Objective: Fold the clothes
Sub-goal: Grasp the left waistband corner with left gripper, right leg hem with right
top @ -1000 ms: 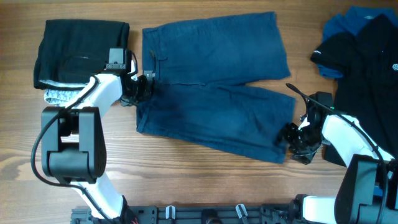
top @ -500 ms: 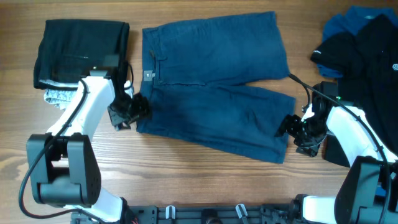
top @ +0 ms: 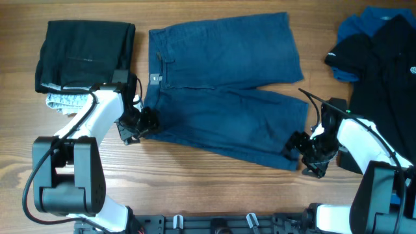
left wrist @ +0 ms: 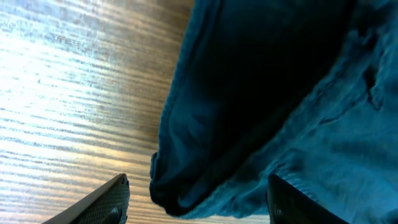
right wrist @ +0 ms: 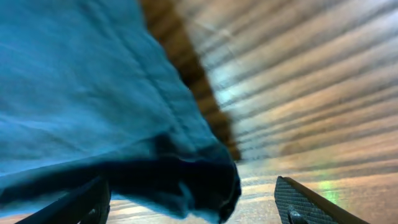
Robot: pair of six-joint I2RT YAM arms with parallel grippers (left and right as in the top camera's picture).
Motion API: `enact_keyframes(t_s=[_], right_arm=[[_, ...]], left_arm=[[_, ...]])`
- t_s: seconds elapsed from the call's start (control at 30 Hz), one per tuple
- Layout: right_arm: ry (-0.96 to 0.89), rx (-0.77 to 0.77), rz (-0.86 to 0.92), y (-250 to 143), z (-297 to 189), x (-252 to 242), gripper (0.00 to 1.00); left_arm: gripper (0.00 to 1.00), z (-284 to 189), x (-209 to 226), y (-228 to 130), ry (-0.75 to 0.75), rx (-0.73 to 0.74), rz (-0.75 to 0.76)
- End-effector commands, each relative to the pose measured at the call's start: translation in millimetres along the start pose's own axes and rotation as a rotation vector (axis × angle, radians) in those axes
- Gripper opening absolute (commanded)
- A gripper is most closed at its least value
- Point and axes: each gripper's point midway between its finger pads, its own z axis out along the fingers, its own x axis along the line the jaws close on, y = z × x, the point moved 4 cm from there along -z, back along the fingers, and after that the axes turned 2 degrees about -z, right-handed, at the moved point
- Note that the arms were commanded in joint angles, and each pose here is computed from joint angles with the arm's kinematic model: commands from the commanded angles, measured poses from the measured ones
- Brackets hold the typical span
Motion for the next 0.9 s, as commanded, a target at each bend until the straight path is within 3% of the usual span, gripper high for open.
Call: enact_keyframes(t_s=[0.0,0.17,0.4,0.53,0.57,0.63,0.8,0.87], right_arm=[[0.011,0.016,0.055,-1.3,5.2,-0.7,0.8],[0.029,0.039,0.109,-6.8,12.0,-1.9,0.69],[0.079,0.104,0.182,-19.8,21.1,-0.4,0.7],[0.089,0.056,0.182,-10.0,21.6,1.9,0.53],[0.074,0.04,0.18,-7.5,21.8,0.1,0.54],[0.046,0.0,0.173,-1.3,22.1,-3.5,0.74],[0.038,-0.035,0.174,5.0,22.0,-4.0,0.85],[0.037,-0.034,0.173,4.9,22.0,-4.1,0.82]], left_arm=[[0.67,3.7,-1.0,0.7,-0.011,0.007,-0.014],[0.66,3.7,-0.9,0.5,-0.011,0.008,-0.015],[0.68,3.7,-1.0,0.6,-0.011,0.007,-0.015],[0.61,3.7,-1.3,-1.4,-0.016,0.018,-0.017],[0.61,3.7,-2.2,-2.3,-0.023,0.024,-0.017],[0.72,3.7,-2.6,-3.0,-0.026,0.028,-0.017],[0.73,3.6,-1.3,-5.6,-0.02,0.041,-0.021],[0.73,3.6,-1.3,-5.5,-0.02,0.04,-0.021]])
